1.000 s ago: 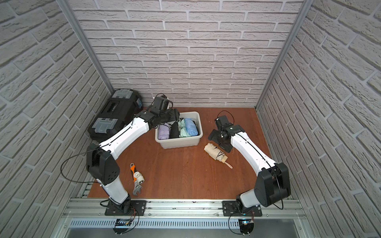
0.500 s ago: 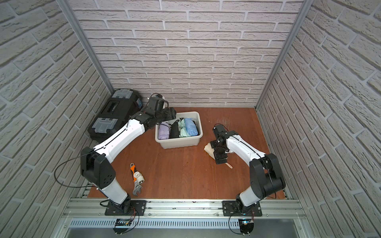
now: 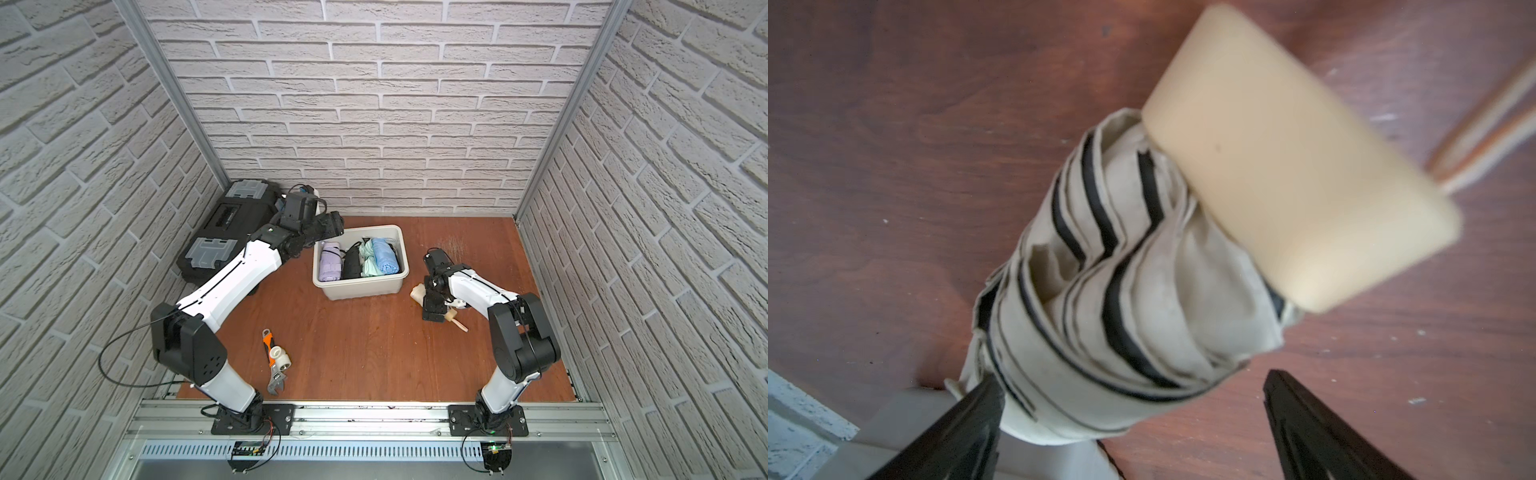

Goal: Put the umbrella into the storage box
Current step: Pick up the umbrella from the center of the board.

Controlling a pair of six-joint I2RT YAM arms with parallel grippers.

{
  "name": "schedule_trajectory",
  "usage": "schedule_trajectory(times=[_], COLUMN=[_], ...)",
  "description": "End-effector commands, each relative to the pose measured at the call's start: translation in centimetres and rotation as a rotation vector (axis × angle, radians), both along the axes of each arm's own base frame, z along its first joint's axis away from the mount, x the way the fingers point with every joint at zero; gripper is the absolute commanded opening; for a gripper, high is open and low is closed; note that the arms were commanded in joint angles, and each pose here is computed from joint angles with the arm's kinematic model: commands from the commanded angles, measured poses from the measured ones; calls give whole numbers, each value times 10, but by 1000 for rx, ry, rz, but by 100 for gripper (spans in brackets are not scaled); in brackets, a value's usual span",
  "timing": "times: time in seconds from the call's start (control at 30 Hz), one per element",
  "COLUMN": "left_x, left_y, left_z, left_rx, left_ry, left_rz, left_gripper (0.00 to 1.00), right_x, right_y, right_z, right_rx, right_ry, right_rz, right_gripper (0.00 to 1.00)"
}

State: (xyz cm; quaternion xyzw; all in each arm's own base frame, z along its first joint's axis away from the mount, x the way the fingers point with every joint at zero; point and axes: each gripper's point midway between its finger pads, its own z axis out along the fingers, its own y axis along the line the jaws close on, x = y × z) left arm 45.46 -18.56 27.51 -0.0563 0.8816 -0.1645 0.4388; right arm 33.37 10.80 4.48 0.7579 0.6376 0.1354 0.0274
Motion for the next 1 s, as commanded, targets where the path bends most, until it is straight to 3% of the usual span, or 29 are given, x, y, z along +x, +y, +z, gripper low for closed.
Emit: schedule_trajectory(times=[0.0, 0.53, 0.97], left_x=[0, 7, 9], left_y=[9, 20, 21], left_z=[20, 21, 21], left_rx=[5, 25, 34], left_ry=[-63, -70, -62], left_rz=[9, 31, 30], left_gripper=[81, 81, 81], right_x=[15, 18, 42], right_y=[0, -4, 4], right_z=[5, 37, 8], right_rx=[-2, 14, 35], right_ry=[-30, -118, -82], right_rz=[-80, -171, -234], right_gripper=[99, 99, 99])
